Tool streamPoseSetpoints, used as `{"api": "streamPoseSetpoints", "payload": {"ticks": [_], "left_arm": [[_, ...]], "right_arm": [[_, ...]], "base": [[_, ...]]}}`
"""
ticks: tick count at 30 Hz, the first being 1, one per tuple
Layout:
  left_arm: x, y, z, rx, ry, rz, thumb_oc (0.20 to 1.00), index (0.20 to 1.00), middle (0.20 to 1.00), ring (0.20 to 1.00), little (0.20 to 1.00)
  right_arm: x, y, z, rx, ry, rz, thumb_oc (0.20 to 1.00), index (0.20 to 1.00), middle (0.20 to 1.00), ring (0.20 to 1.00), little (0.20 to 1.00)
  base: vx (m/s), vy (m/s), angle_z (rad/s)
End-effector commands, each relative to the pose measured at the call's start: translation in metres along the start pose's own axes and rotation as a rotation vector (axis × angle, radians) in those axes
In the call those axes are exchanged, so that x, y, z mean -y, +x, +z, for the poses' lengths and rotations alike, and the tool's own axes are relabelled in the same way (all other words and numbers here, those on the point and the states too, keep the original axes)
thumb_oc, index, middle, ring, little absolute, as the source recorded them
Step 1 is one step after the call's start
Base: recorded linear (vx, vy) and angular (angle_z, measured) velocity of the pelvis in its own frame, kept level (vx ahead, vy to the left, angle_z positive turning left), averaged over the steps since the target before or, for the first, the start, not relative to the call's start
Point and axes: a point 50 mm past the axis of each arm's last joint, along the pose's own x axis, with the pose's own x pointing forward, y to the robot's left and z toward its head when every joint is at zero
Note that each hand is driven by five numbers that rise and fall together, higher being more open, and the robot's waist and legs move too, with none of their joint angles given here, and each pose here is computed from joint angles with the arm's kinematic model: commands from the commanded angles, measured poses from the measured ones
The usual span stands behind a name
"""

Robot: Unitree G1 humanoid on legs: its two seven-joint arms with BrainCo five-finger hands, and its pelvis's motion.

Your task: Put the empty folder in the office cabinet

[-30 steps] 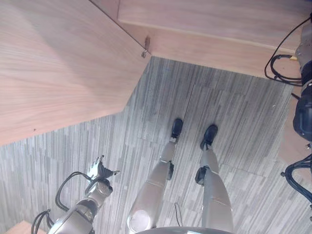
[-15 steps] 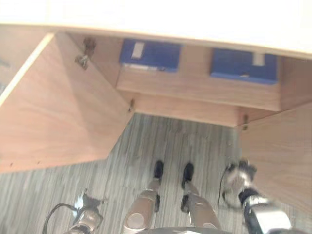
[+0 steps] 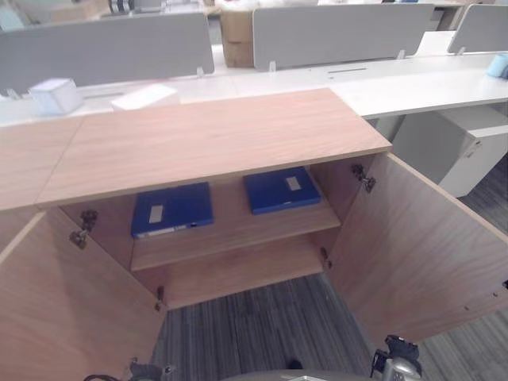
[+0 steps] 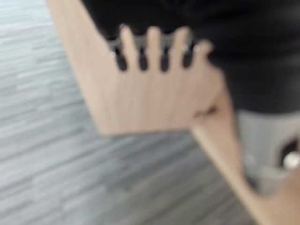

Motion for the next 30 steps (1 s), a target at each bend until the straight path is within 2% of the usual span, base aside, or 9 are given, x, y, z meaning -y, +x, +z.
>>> {"api": "streamPoseSetpoints", "payload": {"ticks": [1, 3, 4, 9, 10, 13, 23, 27, 30], "left_arm": [[-0.014, 0.004, 0.016, 0.048, 0.055, 0.037, 1.0, 1.0, 1.0, 1.0, 1.0], [-0.01, 0.003, 0.02, 0.076, 0.095, 0.016, 1.0, 1.0, 1.0, 1.0, 1.0], [-0.009, 0.003, 0.021, 0.083, 0.116, 0.007, 1.0, 1.0, 1.0, 1.0, 1.0], [-0.005, 0.002, 0.019, 0.089, 0.192, -0.013, 1.0, 1.0, 1.0, 1.0, 1.0], [-0.006, 0.002, 0.015, 0.077, 0.204, -0.016, 1.0, 1.0, 1.0, 1.0, 1.0], [-0.01, 0.003, 0.013, 0.066, 0.219, -0.015, 1.0, 1.0, 1.0, 1.0, 1.0], [-0.023, 0.006, 0.011, 0.052, 0.236, -0.009, 1.0, 1.0, 1.0, 1.0, 1.0], [-0.032, 0.007, 0.013, 0.055, 0.233, 0.001, 1.0, 1.0, 1.0, 1.0, 1.0], [-0.033, 0.007, 0.008, 0.056, 0.243, -0.014, 1.0, 1.0, 1.0, 1.0, 1.0]], "right_arm": [[-0.004, 0.007, 0.037, 0.114, -0.009, 0.004, 0.2, 0.2, 0.2, 0.2, 0.2], [0.003, 0.007, 0.036, 0.107, -0.011, -0.004, 0.2, 0.2, 0.2, 0.2, 0.2], [0.008, 0.008, 0.035, 0.103, -0.028, -0.012, 1.0, 1.0, 1.0, 1.0, 1.0], [0.035, 0.012, 0.037, 0.107, -0.088, -0.098, 1.0, 1.0, 1.0, 1.0, 1.0], [0.059, 0.013, 0.042, 0.114, -0.082, -0.185, 1.0, 1.0, 1.0, 1.0, 1.0], [0.093, 0.014, 0.043, 0.09, -0.048, -0.307, 1.0, 1.0, 1.0, 1.0, 1.0], [0.165, 0.008, 0.047, 0.009, -0.037, -0.503, 1.0, 1.0, 1.0, 1.0, 1.0], [0.187, 0.006, 0.078, 0.061, 0.002, -0.521, 1.0, 1.0, 1.0, 1.0, 1.0], [0.204, 0.0, 0.129, 0.209, -0.04, -0.469, 1.0, 1.0, 1.0, 1.0, 1.0]], "base": [[0.04, -0.013, -0.21], [0.03, -0.031, -0.13], [0.04, -0.04, -0.11], [0.04, -0.027, -0.02], [0.03, -0.021, 0.0], [0.03, -0.011, 0.01], [0.01, -0.005, -0.01], [0.0, 0.0, 0.0], [0.0, 0.0, 0.0]]}}
